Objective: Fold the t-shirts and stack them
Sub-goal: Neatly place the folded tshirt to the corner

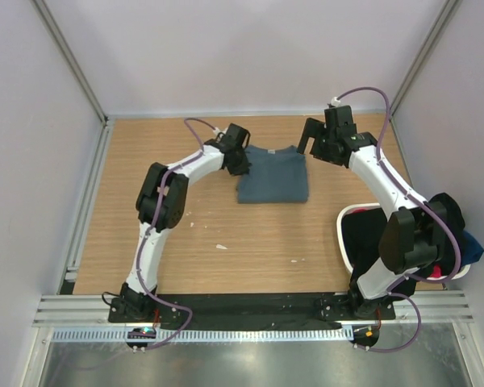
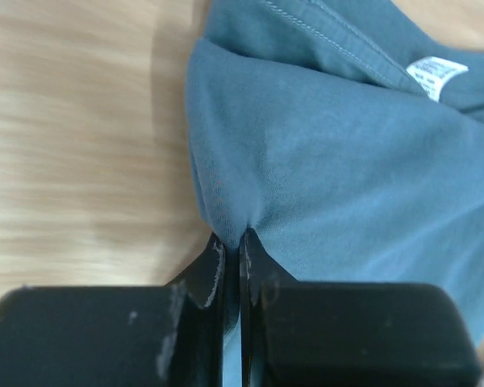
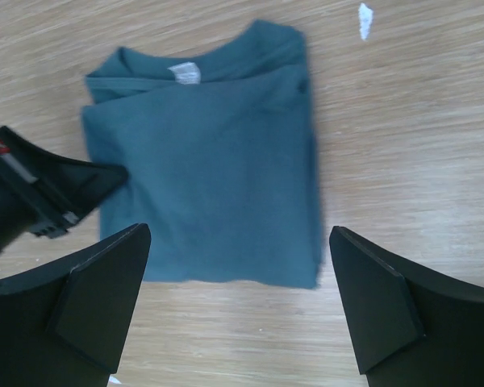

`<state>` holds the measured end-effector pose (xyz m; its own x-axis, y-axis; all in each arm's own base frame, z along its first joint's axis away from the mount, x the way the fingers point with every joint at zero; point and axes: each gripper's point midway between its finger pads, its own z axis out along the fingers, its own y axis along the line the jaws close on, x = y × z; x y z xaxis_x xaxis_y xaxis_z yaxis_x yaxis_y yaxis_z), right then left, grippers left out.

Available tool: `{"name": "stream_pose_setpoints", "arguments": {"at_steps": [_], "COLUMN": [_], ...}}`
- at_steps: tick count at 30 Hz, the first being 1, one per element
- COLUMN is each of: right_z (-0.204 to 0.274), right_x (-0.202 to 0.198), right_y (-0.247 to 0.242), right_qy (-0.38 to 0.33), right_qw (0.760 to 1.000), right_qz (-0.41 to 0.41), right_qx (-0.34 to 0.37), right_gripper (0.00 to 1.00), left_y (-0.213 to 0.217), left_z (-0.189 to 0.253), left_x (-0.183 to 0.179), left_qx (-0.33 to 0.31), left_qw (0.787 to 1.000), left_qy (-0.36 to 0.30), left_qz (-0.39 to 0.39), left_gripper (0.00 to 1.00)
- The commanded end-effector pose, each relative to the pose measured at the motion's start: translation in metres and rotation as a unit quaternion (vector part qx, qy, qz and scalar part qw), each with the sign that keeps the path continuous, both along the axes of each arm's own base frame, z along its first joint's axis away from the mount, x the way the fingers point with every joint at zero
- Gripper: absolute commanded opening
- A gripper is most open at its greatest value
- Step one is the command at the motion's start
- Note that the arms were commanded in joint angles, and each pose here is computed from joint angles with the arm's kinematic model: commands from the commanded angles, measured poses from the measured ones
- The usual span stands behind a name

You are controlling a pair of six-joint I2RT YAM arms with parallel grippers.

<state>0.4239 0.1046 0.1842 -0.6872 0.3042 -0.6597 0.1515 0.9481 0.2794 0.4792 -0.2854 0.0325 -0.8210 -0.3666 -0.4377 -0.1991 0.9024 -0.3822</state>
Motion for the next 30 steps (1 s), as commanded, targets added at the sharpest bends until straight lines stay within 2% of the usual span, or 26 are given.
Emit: {"name": "stream_pose_setpoints", "arguments": {"at_steps": [1,3,4,6,7,10,15,18,20,22,27,30], "right_z": [0.008,-0.002,-0.008,-0.024,-0.03,-0.056,-0.115,-0.142,-0.168,-0.188,-0.193,-0.184], "right_x": [0.004,0.005,0.004,0.005,0.003,0.003,0.001,0.004,0.006,0.014,0.046,0.069], "right_y": [0.028,0.037,0.045,0.059,0.072,0.09,0.093,0.081,0.075,0.061,0.019,-0.017], "right_qy": [-0.019,-0.01,-0.006,0.013,0.013,0.036,0.087,0.104,0.129,0.154,0.16,0.145], "right_qw": [0.997,0.997,0.996,0.996,0.995,0.993,0.991,0.988,0.984,0.982,0.983,0.982], "right_qz": [0.058,0.068,0.078,0.087,0.096,0.099,0.069,0.053,0.051,0.035,-0.017,-0.033], "right_qx": [0.044,0.043,0.034,0.011,-0.017,-0.048,-0.081,-0.101,-0.108,-0.102,-0.088,-0.112], "right_gripper": [1.0,1.0,1.0,1.0,1.0,0.99,1.0,1.0,1.0,1.0,1.0,1.0], "left_y": [-0.017,-0.018,-0.01,0.001,0.013,0.052,0.132,0.16,0.167,0.177,0.192,0.197], "left_z": [0.004,0.012,0.025,0.041,0.048,0.076,0.101,0.114,0.122,0.133,0.156,0.168], "left_x": [-0.004,-0.005,-0.002,0.0,0.002,0.002,-0.023,-0.046,-0.059,-0.075,-0.097,-0.104], "left_qx": [-0.026,-0.038,-0.04,-0.037,-0.032,-0.005,0.022,0.022,0.031,0.048,0.076,0.085], "left_qw": [0.999,0.998,0.998,0.998,0.998,0.999,0.999,0.998,0.998,0.997,0.994,0.993], "left_qy": [0.017,0.013,0.004,-0.011,-0.016,-0.035,-0.034,-0.039,-0.045,-0.047,-0.062,-0.073], "left_qz": [-0.006,-0.039,-0.04,-0.052,-0.046,-0.028,0.032,0.049,0.043,0.043,0.039,0.031], "left_gripper": [0.01,0.08,0.24,0.47,0.68,0.85,0.88,0.88,0.9,1.0,1.0,1.0]}}
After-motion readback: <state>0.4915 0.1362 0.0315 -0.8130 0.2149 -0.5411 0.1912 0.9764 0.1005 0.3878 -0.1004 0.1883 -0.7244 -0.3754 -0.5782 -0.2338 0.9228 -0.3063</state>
